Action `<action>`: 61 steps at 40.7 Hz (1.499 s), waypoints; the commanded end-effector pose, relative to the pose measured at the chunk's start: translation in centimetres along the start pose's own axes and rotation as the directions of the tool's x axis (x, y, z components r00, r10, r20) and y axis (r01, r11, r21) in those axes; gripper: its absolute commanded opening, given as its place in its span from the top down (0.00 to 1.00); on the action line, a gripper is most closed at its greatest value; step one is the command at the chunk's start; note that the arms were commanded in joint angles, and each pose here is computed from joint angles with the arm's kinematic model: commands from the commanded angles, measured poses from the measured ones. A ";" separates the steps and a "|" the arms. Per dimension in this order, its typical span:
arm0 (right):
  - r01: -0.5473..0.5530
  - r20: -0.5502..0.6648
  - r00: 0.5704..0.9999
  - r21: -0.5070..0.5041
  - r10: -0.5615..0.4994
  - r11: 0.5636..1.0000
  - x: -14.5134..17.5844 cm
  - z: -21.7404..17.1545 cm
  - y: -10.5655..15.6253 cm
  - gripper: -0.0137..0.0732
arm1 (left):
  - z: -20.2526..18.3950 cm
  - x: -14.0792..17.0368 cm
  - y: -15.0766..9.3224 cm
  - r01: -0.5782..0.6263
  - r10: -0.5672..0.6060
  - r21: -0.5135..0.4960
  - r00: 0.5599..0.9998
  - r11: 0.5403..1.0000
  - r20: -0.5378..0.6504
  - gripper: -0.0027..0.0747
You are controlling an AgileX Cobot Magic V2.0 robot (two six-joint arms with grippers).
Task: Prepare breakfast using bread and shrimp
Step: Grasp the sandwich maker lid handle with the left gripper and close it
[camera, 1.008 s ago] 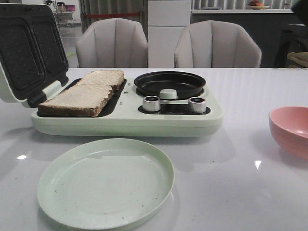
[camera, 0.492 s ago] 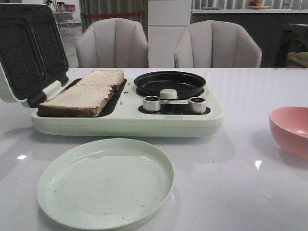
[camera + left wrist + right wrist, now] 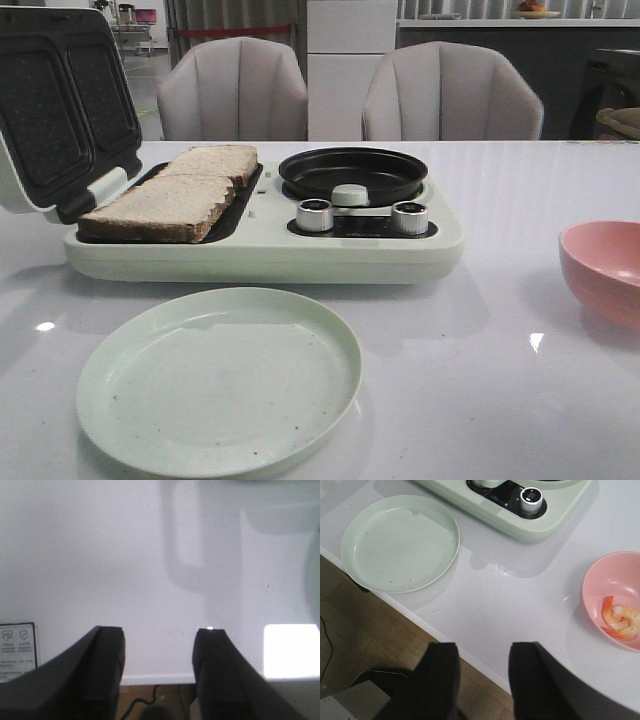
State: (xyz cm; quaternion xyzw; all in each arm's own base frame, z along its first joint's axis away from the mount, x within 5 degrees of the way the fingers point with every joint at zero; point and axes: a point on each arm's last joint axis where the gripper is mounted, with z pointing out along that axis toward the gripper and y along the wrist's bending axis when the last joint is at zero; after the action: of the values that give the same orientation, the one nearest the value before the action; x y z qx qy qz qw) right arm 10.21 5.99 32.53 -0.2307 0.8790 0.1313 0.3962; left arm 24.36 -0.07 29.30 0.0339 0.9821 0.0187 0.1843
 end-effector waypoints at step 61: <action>0.006 0.082 0.997 0.006 -0.007 1.000 -1.1 -0.6 0.0 0.42 | -5.6 -11.0 -2.7 -0.234 -0.068 0.511 0.861 0.827 0.504 0.84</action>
State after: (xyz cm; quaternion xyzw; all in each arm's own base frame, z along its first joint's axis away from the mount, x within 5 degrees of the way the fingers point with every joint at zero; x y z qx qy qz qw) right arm 10.20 5.96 32.50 -0.2317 0.8796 0.1290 0.3948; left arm 34.65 -1.85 35.77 0.1106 0.8841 -0.2589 0.3729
